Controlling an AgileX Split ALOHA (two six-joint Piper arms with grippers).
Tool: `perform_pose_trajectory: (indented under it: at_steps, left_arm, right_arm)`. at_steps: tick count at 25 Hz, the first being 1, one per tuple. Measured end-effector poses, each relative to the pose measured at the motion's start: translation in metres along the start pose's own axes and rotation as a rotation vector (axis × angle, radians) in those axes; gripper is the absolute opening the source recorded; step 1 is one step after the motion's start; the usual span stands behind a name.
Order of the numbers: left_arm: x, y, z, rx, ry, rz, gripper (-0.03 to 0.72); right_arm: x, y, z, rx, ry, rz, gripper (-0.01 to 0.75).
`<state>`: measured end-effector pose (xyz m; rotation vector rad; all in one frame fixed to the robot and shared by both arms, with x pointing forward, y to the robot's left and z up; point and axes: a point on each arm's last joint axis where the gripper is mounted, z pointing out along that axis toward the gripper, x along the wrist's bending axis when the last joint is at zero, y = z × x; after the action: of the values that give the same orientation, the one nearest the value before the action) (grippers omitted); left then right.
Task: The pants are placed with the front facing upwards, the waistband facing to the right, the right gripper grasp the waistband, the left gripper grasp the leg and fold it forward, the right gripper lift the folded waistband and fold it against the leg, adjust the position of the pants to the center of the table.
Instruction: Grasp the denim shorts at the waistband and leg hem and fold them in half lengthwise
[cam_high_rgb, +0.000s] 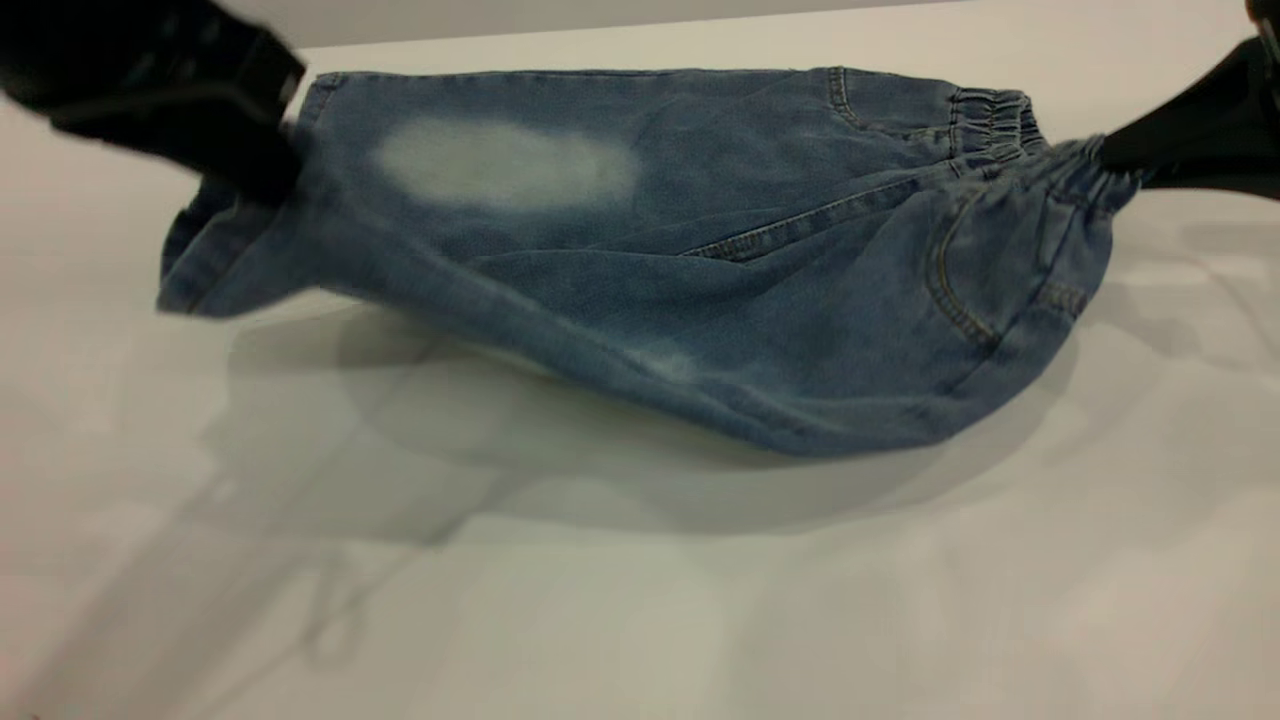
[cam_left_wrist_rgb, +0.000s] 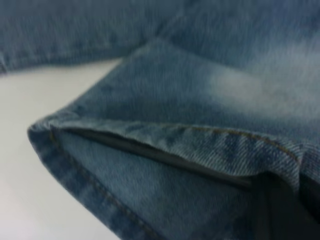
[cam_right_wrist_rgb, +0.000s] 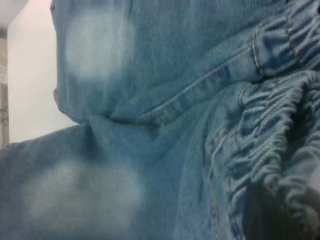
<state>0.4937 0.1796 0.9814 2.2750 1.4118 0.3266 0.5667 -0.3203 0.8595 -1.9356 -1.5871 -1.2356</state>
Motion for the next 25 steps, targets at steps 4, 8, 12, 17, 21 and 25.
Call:
perform_pose_trajectory:
  at_steps: [4,8,12,17,21,25]
  left_arm:
    - [0.002,0.007,-0.001,-0.061,0.016,0.014,0.036]
    - [0.002,0.012,-0.001,-0.113,0.02,0.012,0.036]
    - [0.002,0.02,-0.004,-0.171,0.023,0.005,0.036]
    - [0.002,0.032,-0.01,-0.215,0.025,0.009,0.036]
    - [0.008,0.037,-0.013,-0.248,0.038,-0.006,0.036]
    - [0.026,0.036,-0.012,-0.244,0.071,-0.052,0.036]
  right_arm:
    - [0.005,0.012,-0.002,-0.019,0.021,-0.01,0.031]
    - [0.01,0.022,-0.004,-0.03,0.049,-0.01,0.031]
    - [0.012,0.027,-0.004,-0.038,0.053,-0.022,0.031]
    - [0.012,0.028,-0.005,-0.044,0.05,-0.014,0.031]
    - [0.014,0.033,-0.006,-0.051,0.05,-0.012,0.031]
    - [0.018,0.042,-0.008,-0.058,0.052,-0.012,0.031]
